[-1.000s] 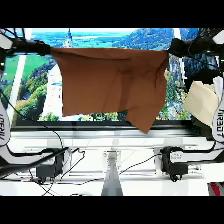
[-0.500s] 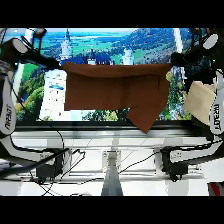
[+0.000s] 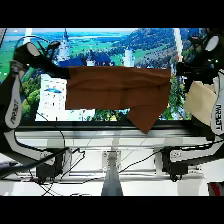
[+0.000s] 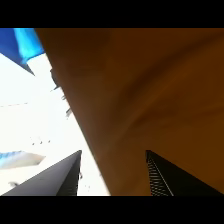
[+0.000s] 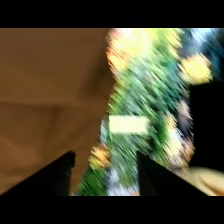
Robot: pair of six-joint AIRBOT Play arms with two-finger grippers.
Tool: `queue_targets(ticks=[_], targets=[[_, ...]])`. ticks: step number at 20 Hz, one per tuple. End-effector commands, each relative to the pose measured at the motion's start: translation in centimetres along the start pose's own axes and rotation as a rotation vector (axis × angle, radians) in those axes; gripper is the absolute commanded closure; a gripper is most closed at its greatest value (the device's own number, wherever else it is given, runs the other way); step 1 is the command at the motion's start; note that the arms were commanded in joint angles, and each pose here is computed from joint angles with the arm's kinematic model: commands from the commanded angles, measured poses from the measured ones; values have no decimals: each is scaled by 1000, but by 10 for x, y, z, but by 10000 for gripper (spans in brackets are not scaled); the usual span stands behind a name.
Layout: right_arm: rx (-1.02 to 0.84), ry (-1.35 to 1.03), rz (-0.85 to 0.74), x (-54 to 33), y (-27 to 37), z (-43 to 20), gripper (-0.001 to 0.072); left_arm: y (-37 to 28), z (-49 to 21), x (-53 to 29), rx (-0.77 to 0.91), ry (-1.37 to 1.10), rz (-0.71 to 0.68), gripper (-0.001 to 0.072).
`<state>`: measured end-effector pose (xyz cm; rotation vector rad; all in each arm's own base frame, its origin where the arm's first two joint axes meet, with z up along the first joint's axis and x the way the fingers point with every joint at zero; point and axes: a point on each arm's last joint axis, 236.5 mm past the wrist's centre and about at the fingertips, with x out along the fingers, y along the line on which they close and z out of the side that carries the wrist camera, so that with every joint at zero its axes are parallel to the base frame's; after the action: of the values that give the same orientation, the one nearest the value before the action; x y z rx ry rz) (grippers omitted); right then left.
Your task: Fold the clothes and pants, and hang the long-sleeved shirts on hangers.
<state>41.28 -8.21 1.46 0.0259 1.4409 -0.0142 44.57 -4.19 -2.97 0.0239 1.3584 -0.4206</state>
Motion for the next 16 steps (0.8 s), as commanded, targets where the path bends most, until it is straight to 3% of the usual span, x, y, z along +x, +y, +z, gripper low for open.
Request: queue_targets(ticks=[1, 3, 7, 8, 10, 14, 16], targets=[[85, 54, 60, -8, -14, -40, 332, 18, -49, -53, -94, 98, 20, 291], [84, 55, 126, -12, -7, -72, 332, 19, -76, -71, -188, 70, -31, 366], [92, -1, 123, -8, -2, -113, 332, -9, -123, -55, -384, -143, -219, 361], [99, -26, 130, -6, 3, -115, 332, -7, -139, -40, -431, -165, -204, 313], [113, -42, 166, -2, 13, -118, 331, -8, -169, -7, -480, -149, -183, 56], [122, -42, 196, -1, 20, -117, 332, -45, -178, 33, -429, -118, -316, 71], [117, -26, 193, 0, 20, -121, 331, -44, -166, 48, -461, -136, -319, 72]])
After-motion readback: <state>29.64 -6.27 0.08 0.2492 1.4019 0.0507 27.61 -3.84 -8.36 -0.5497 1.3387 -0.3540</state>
